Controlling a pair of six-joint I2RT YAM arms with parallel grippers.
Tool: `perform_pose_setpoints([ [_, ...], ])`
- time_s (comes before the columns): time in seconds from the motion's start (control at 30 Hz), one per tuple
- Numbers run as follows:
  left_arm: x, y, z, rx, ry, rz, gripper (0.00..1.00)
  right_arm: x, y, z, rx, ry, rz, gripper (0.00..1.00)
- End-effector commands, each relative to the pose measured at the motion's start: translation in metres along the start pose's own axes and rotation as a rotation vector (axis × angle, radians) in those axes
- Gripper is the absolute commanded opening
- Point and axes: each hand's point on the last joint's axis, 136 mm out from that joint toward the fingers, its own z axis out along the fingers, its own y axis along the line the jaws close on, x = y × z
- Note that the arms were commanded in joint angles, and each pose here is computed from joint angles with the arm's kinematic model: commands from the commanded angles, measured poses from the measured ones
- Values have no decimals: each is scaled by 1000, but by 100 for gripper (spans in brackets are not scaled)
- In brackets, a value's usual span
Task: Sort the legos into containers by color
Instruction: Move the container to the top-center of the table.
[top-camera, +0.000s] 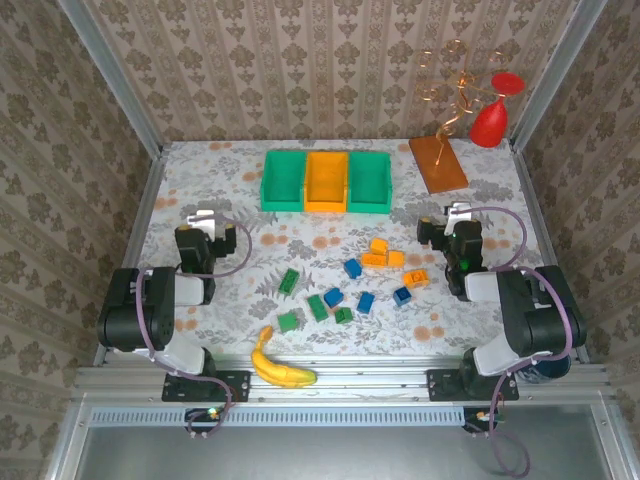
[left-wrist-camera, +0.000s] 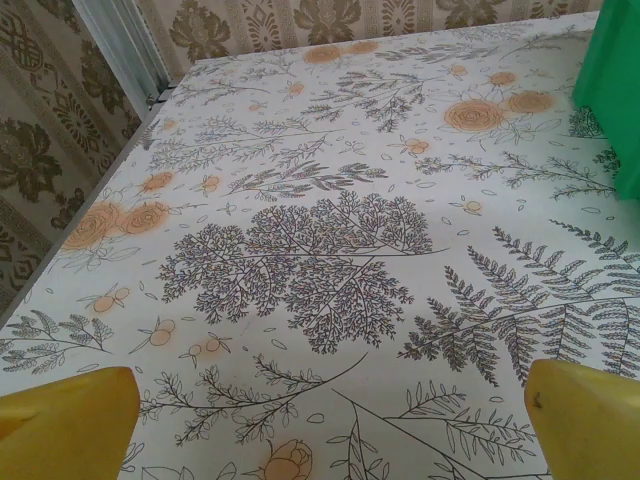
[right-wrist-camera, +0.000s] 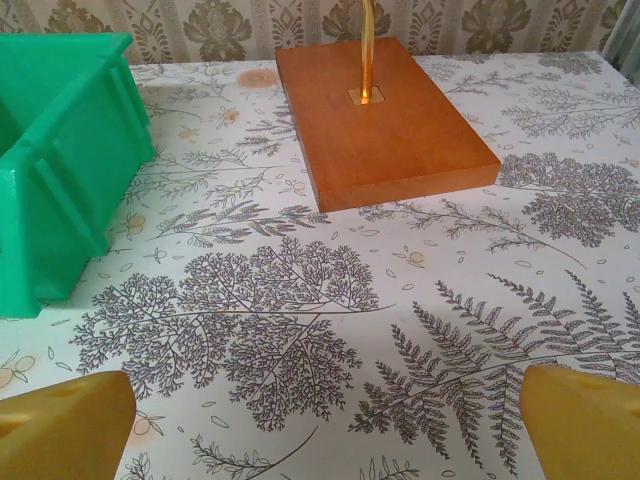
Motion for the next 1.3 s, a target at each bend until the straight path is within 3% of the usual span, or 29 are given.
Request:
perform_pose_setpoints([
  [0.0, -8, 3, 2, -9, -26, -11, 100, -3, -5, 1, 21, -13, -1, 100],
  [1.27, -12, 11, -1, -21, -23, -48, 100, -5, -8, -1, 38, -9, 7, 100],
])
